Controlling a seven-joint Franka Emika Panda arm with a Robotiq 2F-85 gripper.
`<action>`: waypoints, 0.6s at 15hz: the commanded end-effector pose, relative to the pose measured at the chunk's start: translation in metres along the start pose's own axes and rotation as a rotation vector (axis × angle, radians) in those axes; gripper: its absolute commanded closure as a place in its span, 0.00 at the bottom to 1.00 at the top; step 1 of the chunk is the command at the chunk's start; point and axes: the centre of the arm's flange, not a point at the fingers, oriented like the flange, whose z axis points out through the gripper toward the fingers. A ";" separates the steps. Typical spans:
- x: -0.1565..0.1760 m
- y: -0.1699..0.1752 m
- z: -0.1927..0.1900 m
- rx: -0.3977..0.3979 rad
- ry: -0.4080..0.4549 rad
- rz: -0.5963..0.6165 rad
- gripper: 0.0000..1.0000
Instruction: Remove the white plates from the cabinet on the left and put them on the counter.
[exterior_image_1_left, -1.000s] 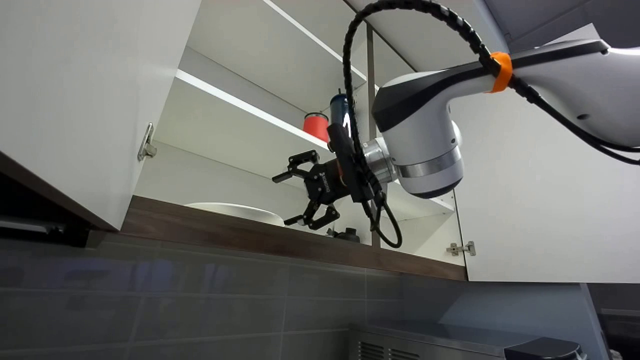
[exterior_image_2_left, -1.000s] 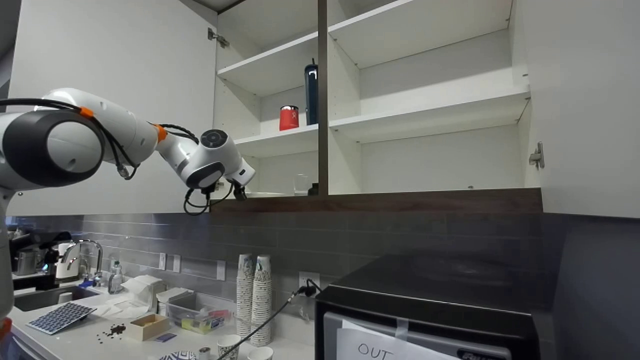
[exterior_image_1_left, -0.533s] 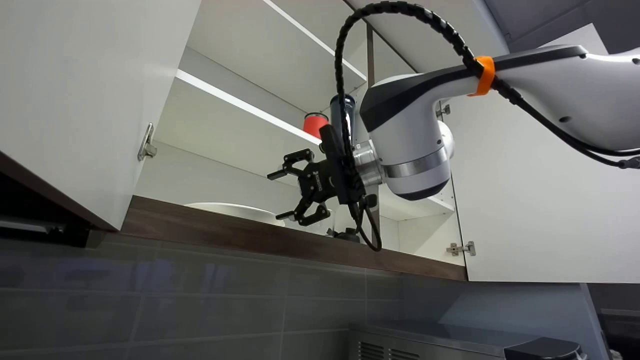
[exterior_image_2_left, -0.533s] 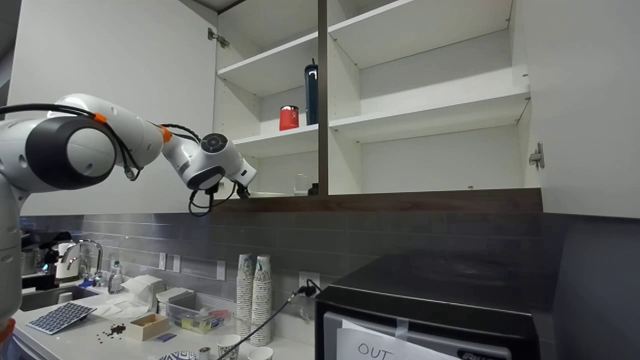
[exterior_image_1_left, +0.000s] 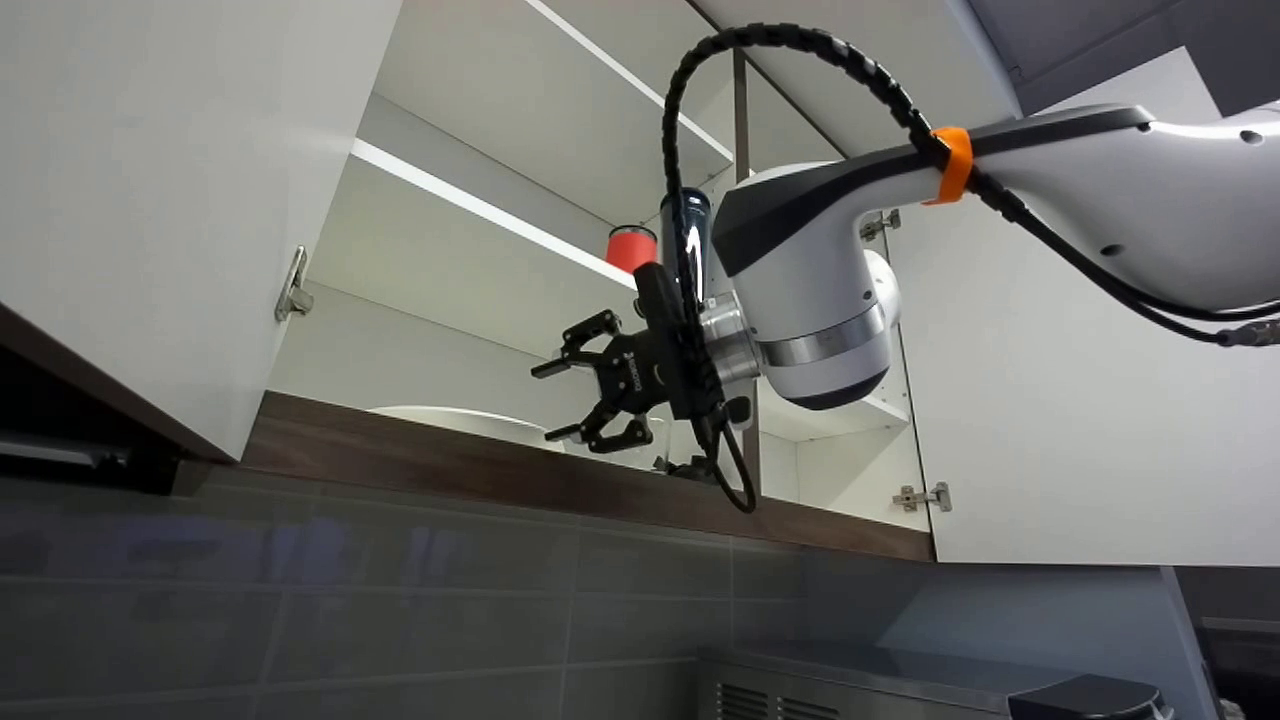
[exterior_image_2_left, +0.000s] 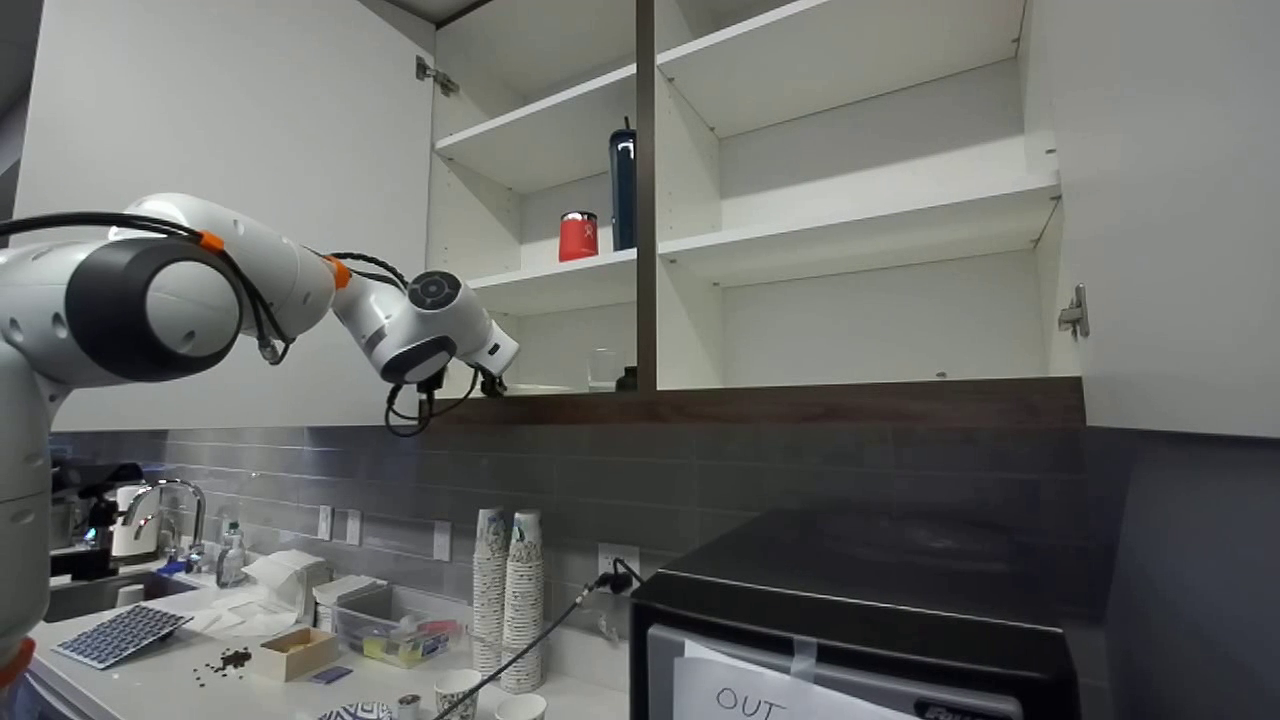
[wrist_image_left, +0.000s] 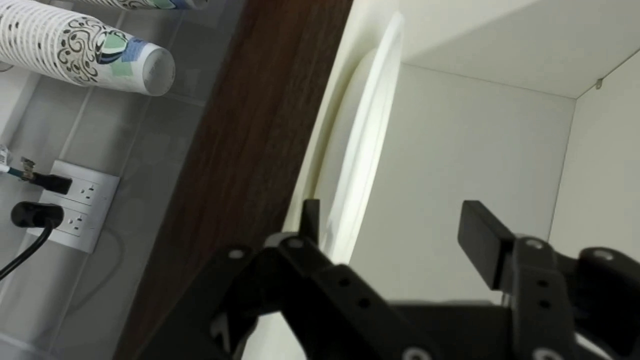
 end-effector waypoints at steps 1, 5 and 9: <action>0.001 -0.001 -0.001 0.007 0.020 0.001 0.00; 0.003 0.000 0.005 0.031 0.013 0.017 0.00; 0.006 -0.002 0.012 0.051 0.011 0.030 0.00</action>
